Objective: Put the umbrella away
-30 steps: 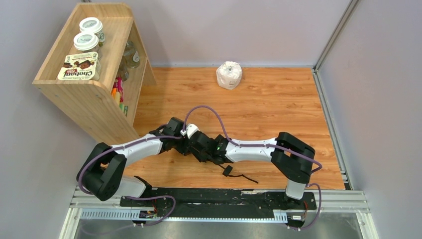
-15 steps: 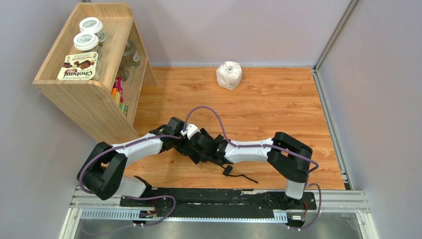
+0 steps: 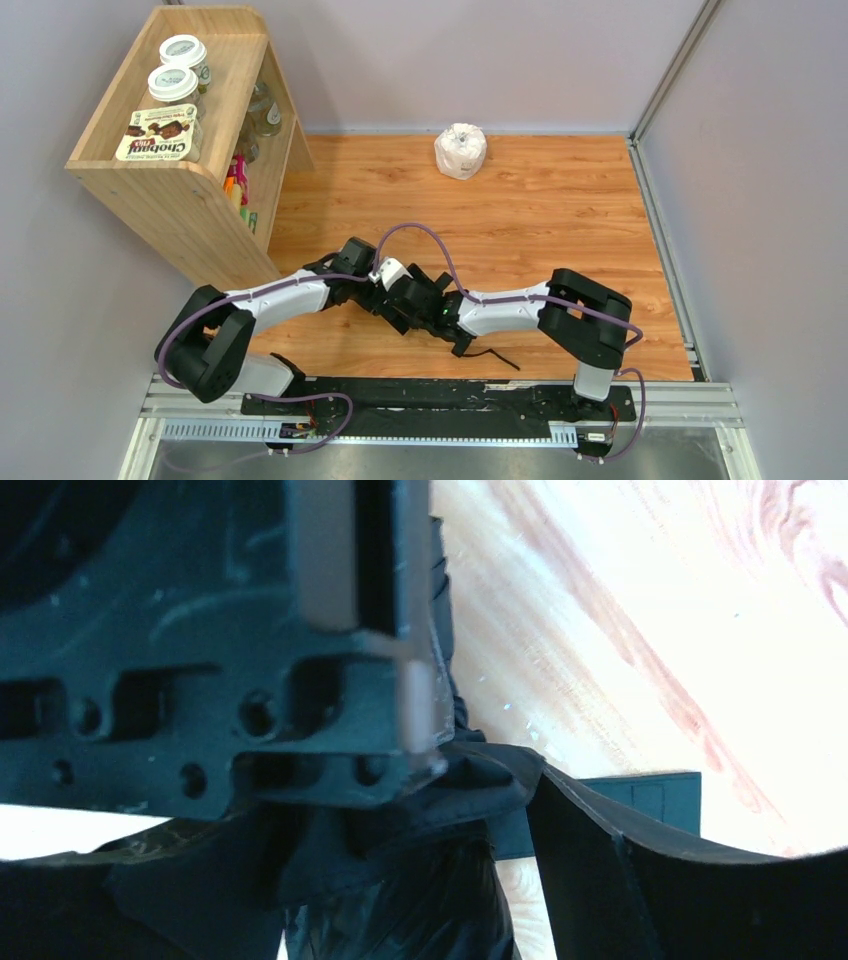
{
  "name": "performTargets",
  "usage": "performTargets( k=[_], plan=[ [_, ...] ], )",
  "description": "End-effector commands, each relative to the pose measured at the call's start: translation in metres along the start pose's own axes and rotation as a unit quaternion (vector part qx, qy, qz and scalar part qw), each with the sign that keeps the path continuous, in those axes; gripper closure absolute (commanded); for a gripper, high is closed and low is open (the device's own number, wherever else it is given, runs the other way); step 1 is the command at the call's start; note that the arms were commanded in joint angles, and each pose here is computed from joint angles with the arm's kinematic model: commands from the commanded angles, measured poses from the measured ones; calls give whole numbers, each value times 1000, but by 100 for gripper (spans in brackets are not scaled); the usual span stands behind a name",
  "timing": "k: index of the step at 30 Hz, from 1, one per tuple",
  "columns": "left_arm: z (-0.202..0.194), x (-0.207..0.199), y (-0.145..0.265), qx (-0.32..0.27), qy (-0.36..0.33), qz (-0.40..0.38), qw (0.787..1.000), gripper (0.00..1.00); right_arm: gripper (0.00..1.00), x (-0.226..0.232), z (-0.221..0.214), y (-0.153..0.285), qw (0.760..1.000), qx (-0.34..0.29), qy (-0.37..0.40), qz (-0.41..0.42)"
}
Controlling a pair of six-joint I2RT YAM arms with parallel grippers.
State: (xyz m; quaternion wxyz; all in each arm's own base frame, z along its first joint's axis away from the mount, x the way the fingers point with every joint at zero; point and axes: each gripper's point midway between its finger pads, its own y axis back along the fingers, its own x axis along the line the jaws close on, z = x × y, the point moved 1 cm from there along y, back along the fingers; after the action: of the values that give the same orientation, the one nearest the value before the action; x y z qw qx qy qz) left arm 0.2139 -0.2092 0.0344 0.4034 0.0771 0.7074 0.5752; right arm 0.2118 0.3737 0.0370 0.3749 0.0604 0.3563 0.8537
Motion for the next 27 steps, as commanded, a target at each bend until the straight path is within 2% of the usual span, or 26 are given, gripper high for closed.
performTargets(
  k=[1, 8, 12, 13, 14, 16, 18, 19, 20, 25, 27],
  plan=[
    [-8, 90, -3, 2, -17, 158, 987, 100, 25, -21, -53, 3, 991, 83, 97, -32],
    [-9, 91, -2, 3, -11, 151, 988, 100, 54, -25, -68, -9, 991, 96, 72, -65],
    [-6, 82, -5, -7, -13, 110, 994, 100, 90, -34, -87, -5, 993, 102, 38, -52],
    [-6, 82, -6, -9, -20, 101, 995, 93, 99, -36, -92, -5, 993, 107, 29, -46],
    [-4, 78, -7, -14, -25, 90, 996, 85, 100, -37, -95, -5, 993, 108, 21, -34],
    [3, 73, -5, -33, -36, 75, 996, 58, 100, -34, -97, -7, 995, 102, -2, -3],
    [11, 68, -2, -53, -46, 53, 996, 42, 100, -29, -99, -5, 996, 86, -19, 35],
    [13, 65, -1, -58, -56, 42, 996, 38, 100, -27, -100, -3, 995, 82, -29, 53],
    [16, 57, 1, -67, -60, 20, 996, 22, 100, -26, -101, -2, 994, 79, -38, 69],
    [28, 48, 11, -96, -64, -16, 993, 21, 100, -17, -104, -1, 981, 83, -94, 150],
    [32, 35, 14, -105, -60, -67, 990, 21, 100, -16, -104, -2, 974, 88, -114, 176]
  ],
)
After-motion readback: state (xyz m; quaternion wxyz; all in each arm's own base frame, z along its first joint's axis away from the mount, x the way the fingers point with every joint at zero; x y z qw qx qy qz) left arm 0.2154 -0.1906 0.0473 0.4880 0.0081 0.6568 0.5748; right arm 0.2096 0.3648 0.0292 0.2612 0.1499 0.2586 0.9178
